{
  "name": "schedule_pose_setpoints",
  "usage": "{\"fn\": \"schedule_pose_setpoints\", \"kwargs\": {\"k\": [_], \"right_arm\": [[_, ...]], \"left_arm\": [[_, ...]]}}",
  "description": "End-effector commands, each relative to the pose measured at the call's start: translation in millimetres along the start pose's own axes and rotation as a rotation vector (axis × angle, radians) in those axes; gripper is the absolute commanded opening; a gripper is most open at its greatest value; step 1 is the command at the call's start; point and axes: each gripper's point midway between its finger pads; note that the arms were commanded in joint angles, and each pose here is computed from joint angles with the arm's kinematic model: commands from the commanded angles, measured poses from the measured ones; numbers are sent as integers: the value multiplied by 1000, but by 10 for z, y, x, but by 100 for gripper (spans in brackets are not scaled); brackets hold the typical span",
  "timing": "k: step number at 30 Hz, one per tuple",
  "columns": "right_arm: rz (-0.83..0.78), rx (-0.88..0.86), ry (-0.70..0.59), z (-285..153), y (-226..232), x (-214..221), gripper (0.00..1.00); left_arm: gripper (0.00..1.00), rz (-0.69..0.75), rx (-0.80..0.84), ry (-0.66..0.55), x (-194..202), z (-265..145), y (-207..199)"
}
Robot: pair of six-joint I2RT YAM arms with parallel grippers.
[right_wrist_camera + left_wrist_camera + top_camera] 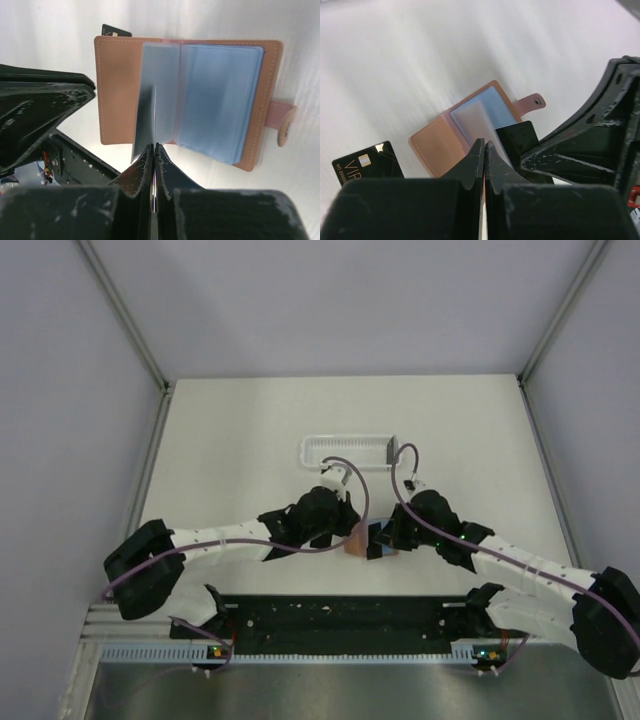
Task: Put the credit cards into the card holder
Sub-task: Open the card holder at the center of the board.
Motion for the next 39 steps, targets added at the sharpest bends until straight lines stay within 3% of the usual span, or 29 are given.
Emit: {"fn": "schedule_pose_setpoints", "kwargs": {"k": [1, 17, 28, 34, 39], "right_arm": [[0, -84, -22, 86, 169, -101, 0], [27, -24, 57, 405, -14, 67, 0], [9, -52, -1, 199, 130, -105, 0], [-12, 107, -64, -126, -91, -224, 0], [-24, 236, -41, -220, -341, -171, 0]], "left_arm": [[0, -20, 26, -73, -208, -133, -24], [0, -32, 10, 22, 100, 65, 93], [0, -46, -29, 108, 437, 300, 262], [0, -43, -20, 120, 439, 368, 219], [0, -38, -12, 125, 430, 396, 181]]}}
Point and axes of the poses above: each gripper's point midway between its finger pads, its own z axis out along the fingers, its own y axis along the line the jaws close on, x = y × z, and after that the axes turned 6 degrees about -z, right-handed
